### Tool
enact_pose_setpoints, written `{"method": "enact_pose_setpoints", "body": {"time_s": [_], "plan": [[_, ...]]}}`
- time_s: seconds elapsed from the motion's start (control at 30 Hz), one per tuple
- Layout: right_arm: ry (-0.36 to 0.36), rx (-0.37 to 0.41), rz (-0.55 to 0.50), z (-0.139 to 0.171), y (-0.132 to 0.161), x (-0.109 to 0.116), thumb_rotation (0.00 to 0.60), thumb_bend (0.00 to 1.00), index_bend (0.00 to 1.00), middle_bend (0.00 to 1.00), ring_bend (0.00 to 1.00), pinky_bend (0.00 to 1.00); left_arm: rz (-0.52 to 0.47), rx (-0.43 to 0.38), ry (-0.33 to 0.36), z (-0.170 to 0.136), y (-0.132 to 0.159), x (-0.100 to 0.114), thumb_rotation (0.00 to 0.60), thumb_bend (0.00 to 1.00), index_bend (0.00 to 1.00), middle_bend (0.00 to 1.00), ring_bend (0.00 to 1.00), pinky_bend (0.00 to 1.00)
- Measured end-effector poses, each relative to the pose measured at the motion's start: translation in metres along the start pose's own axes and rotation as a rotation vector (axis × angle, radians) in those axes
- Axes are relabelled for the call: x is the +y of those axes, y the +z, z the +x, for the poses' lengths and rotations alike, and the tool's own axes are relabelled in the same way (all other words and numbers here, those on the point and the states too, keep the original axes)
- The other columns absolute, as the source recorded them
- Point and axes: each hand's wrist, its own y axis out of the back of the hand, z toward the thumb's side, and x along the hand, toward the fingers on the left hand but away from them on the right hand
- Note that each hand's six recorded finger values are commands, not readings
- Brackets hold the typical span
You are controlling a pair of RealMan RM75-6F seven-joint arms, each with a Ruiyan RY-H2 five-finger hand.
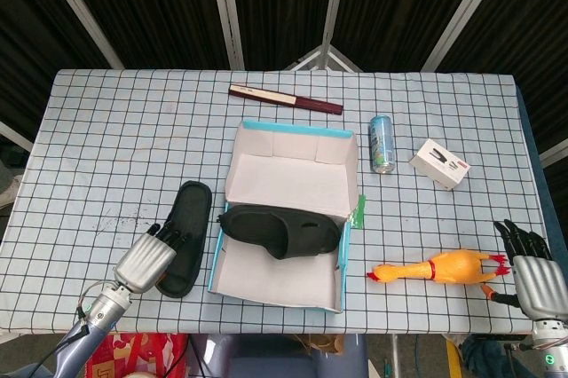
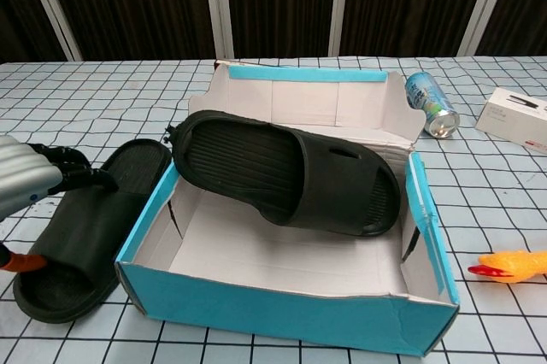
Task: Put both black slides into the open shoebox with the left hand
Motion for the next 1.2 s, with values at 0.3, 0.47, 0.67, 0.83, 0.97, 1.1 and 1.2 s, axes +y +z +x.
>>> {"method": "enact_pose_setpoints", "body": {"time_s": [0.3,0.47,0.67,0.83,0.97,1.1,1.2], "plan": [[0.000,-0.002,0.000,0.000,0.000,0.000,0.600,0.16,0.00,0.05,0.09,0.07,0.010,0.070,0.082,-0.011,-0.024,0.026,0.600,0.49,0.26,0.43,0.19,0.32],[-0.002,-0.001,-0.001,0.000,0.001,0.000,0.600,0.16,0.00,0.05,0.09,0.07,0.060,0.095,0.178,-0.021,-0.038,0.057,0.600,0.49,0.27,0.44,0.19,0.32],[-0.003,-0.005,-0.003,0.000,0.000,0.000,0.600,0.16,0.00,0.05,0.09,0.07,0.251,0.028,0.357,-0.027,-0.035,0.116,0.600,0.49,0.28,0.45,0.19,0.32],[0.000,-0.004,0.002,0.000,0.001,-0.001,0.600,0.16,0.00,0.05,0.09,0.07,0.495,-0.095,0.486,-0.025,-0.012,0.158,0.600,0.49,0.29,0.46,0.19,0.33],[0.004,-0.007,0.003,-0.001,0.001,-0.002,0.600,0.16,0.00,0.05,0.09,0.07,0.719,-0.200,0.581,-0.026,0.010,0.178,0.600,0.49,0.29,0.46,0.19,0.33],[0.003,-0.008,0.003,-0.001,0.001,-0.002,0.600,0.16,0.00,0.05,0.09,0.07,0.940,-0.302,0.676,-0.032,0.029,0.193,0.600,0.49,0.31,0.47,0.19,0.33],[0.004,-0.006,0.003,-0.001,0.002,-0.002,0.600,0.16,0.00,0.05,0.09,0.07,1.054,-0.384,0.715,-0.034,0.039,0.197,0.600,0.50,0.31,0.47,0.19,0.33]]}}
